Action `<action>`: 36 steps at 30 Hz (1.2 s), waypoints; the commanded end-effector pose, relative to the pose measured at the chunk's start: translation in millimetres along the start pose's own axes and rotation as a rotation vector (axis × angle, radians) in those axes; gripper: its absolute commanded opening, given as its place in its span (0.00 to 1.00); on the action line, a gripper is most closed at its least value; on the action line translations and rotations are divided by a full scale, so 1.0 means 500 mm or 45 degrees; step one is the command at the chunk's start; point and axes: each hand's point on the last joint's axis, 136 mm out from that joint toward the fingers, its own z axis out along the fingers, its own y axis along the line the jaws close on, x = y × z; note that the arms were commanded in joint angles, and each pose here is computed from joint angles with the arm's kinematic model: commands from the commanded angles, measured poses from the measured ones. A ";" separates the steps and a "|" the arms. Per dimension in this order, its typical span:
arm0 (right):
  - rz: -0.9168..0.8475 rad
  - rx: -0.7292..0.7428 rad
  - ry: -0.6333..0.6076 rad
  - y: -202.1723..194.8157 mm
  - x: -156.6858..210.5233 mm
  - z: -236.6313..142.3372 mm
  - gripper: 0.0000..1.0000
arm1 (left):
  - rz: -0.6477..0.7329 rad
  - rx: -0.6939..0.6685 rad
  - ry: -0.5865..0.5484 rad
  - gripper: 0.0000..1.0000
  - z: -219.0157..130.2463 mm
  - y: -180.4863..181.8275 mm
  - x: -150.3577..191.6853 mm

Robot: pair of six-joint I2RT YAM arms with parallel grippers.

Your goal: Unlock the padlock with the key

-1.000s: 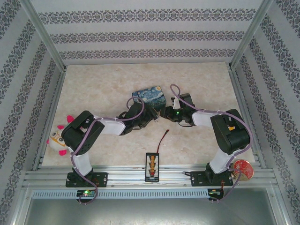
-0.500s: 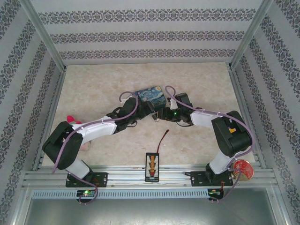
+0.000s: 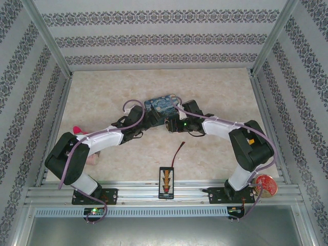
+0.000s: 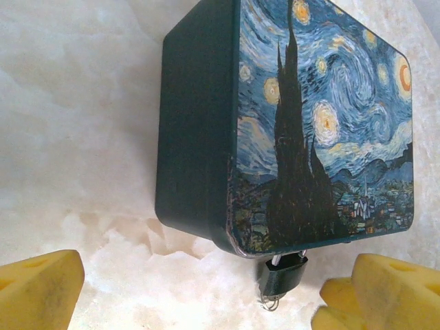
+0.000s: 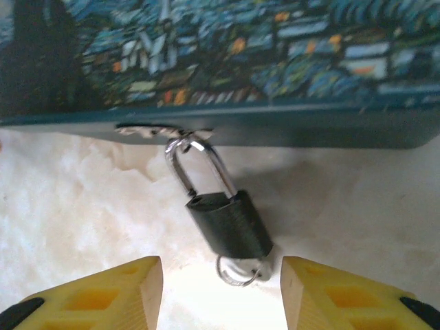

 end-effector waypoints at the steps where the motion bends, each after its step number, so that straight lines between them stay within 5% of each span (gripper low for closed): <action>1: -0.015 0.052 0.029 -0.025 -0.005 0.019 0.49 | 0.027 0.043 -0.018 0.99 -0.015 -0.016 -0.014; 16: 0.037 -0.037 0.078 -0.040 -0.007 0.066 0.41 | -0.001 0.054 -0.013 0.99 -0.006 -0.015 -0.015; 21: 0.045 -0.037 0.065 -0.040 -0.013 0.057 0.32 | 0.021 0.043 -0.028 0.99 -0.010 -0.018 -0.023; 27: 0.082 -0.067 0.040 -0.027 -0.022 0.043 0.06 | 0.094 0.006 -0.085 0.99 -0.023 -0.027 -0.050; 36: 0.235 -0.118 0.007 -0.018 -0.028 0.024 0.00 | 0.194 -0.034 -0.184 0.99 -0.039 -0.051 -0.094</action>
